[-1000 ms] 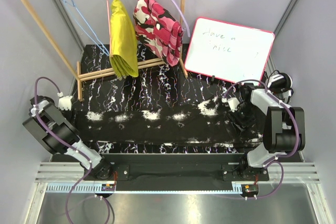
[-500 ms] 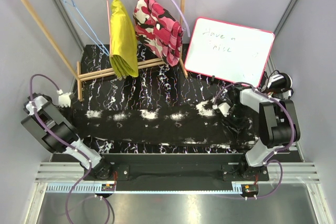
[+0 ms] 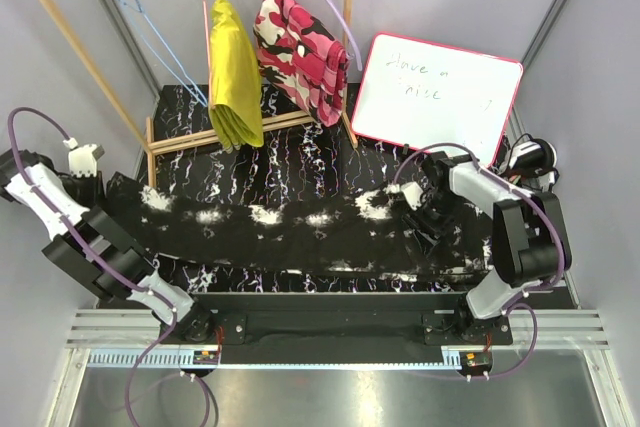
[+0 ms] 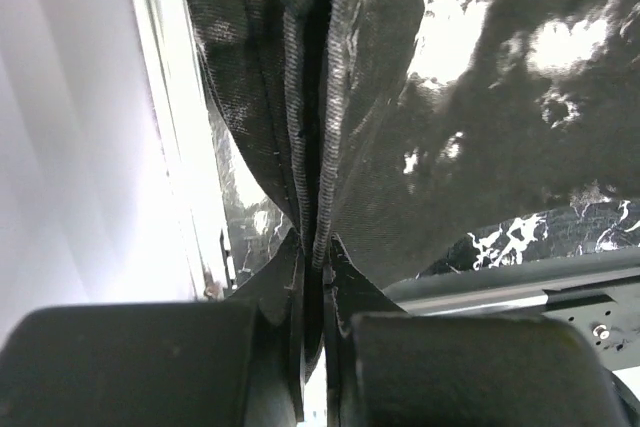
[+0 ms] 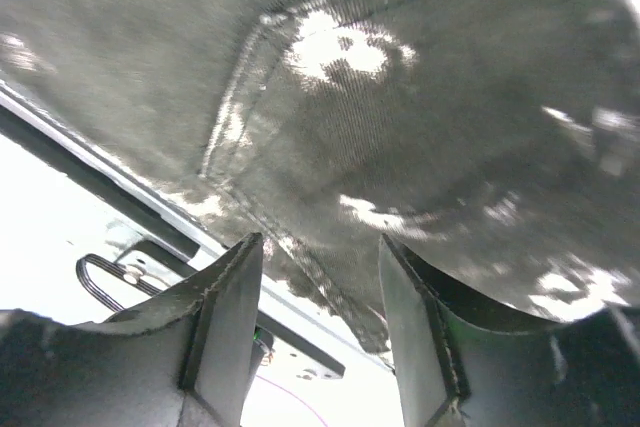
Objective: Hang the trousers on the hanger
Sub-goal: Fold the trousers
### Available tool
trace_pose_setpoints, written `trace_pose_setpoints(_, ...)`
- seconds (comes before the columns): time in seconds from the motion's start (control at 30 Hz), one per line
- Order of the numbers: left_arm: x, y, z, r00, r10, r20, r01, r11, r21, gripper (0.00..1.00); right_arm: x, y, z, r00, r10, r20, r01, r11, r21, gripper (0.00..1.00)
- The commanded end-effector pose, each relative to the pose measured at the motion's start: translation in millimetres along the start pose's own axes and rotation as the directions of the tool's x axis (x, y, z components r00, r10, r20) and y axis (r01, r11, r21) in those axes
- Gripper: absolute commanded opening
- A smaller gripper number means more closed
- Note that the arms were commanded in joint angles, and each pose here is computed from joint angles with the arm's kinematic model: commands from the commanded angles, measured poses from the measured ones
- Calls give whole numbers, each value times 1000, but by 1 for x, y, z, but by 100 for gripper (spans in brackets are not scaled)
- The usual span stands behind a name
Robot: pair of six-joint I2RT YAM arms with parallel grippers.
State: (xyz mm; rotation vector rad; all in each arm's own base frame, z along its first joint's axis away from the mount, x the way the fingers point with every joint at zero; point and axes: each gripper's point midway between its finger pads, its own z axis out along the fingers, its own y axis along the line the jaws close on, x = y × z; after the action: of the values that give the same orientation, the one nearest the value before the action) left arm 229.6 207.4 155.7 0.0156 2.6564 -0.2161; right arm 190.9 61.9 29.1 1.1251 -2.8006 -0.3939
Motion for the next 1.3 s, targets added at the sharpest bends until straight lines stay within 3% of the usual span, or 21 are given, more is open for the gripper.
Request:
trace_pose_setpoints(0.0, -24, 12, -46, 993, 70, 97, -57, 990, -130, 0, -16, 4, -37, 988, -24, 151, 17, 999, 44, 58)
trace_pose_setpoints(0.1, -35, 19, -69, 988, 64, 141, -40, 985, -169, 0, 2, -16, -47, 986, 19, 164, -34, 995, 92, 59)
trace_pose_setpoints(0.23, -54, 0, -94, 970, 115, 213, -93, 989, -111, 0, 26, -40, -56, 981, 99, 164, -120, 985, 120, 59)
trace_pose_setpoints(0.47, -73, -79, -106, 926, 205, 318, -226, 974, 32, 0, 46, -74, -62, 969, 188, 160, -214, 962, 168, 58)
trace_pose_setpoints(0.73, -66, -191, -106, 863, 266, 430, -360, 920, 154, 0, 58, -73, -37, 960, 266, 85, -272, 959, 74, 54)
trace_pose_setpoints(0.9, -69, -238, -107, 857, 171, 486, -307, 927, 215, 0, 51, -61, -25, 947, 316, 59, -313, 948, -49, 53)
trace_pose_setpoints(1.07, -80, -293, -109, 844, 72, 531, -308, 876, 371, 0, 31, -52, -26, 927, 362, 95, -344, 925, -160, 51)
trace_pose_setpoints(1.2, -92, -336, -103, 877, -40, 478, -227, 844, 486, 0, 26, -50, -25, 919, 383, 91, -360, 912, -197, 50)
trace_pose_setpoints(1.27, -91, -369, -99, 887, -14, 462, -263, 807, 528, 0, 24, -48, -23, 916, 391, 89, -366, 905, -216, 50)
